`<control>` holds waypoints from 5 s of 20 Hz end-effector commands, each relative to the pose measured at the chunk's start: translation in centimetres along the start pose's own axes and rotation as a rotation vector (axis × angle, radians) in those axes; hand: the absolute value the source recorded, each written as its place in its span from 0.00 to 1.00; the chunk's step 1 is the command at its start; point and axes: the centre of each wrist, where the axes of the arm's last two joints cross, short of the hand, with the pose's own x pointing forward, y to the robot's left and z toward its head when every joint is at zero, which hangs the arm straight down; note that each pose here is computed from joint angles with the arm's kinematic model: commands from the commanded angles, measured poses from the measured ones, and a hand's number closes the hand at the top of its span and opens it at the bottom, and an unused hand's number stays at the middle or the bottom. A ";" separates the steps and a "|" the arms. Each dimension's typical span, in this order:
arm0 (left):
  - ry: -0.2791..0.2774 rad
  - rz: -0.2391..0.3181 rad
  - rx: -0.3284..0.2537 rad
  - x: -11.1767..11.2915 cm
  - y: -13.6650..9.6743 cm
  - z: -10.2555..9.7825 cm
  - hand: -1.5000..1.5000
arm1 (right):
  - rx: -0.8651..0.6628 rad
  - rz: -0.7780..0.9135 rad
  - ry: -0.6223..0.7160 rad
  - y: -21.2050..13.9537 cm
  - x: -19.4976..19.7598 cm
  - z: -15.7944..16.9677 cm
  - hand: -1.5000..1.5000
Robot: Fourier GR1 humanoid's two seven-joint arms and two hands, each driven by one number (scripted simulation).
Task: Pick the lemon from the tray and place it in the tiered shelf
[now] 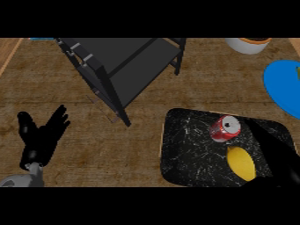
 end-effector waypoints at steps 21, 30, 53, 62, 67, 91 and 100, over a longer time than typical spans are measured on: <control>-0.002 0.003 -0.022 0.3 -1.2 -0.5 0.50 | 0.184 0.316 -0.120 6.2 -1.3 -5.1 1.00; 0.009 0.002 -0.023 -0.3 0.6 0.9 0.50 | 0.081 0.068 -0.276 5.8 0.1 -2.6 1.00; 0.013 0.009 0.001 -1.3 0.4 0.8 0.50 | 0.030 -0.016 -1.208 -7.1 17.3 6.1 1.00; 0.010 -0.005 -0.023 -0.9 -0.5 0.4 0.50 | -0.029 -0.128 -1.141 -15.2 23.2 6.7 1.00; 0.012 -0.017 -0.026 -0.7 -0.1 0.0 0.50 | -0.059 -0.185 -1.096 -18.8 26.4 6.3 1.00; 0.000 -0.005 -0.010 0.2 0.7 -0.8 0.50 | -0.078 -0.038 -1.103 -17.8 35.0 -4.3 1.00; 0.003 -0.012 -0.023 0.4 -0.4 0.2 0.50 | -0.125 -0.046 -1.123 -17.7 35.0 -7.2 1.00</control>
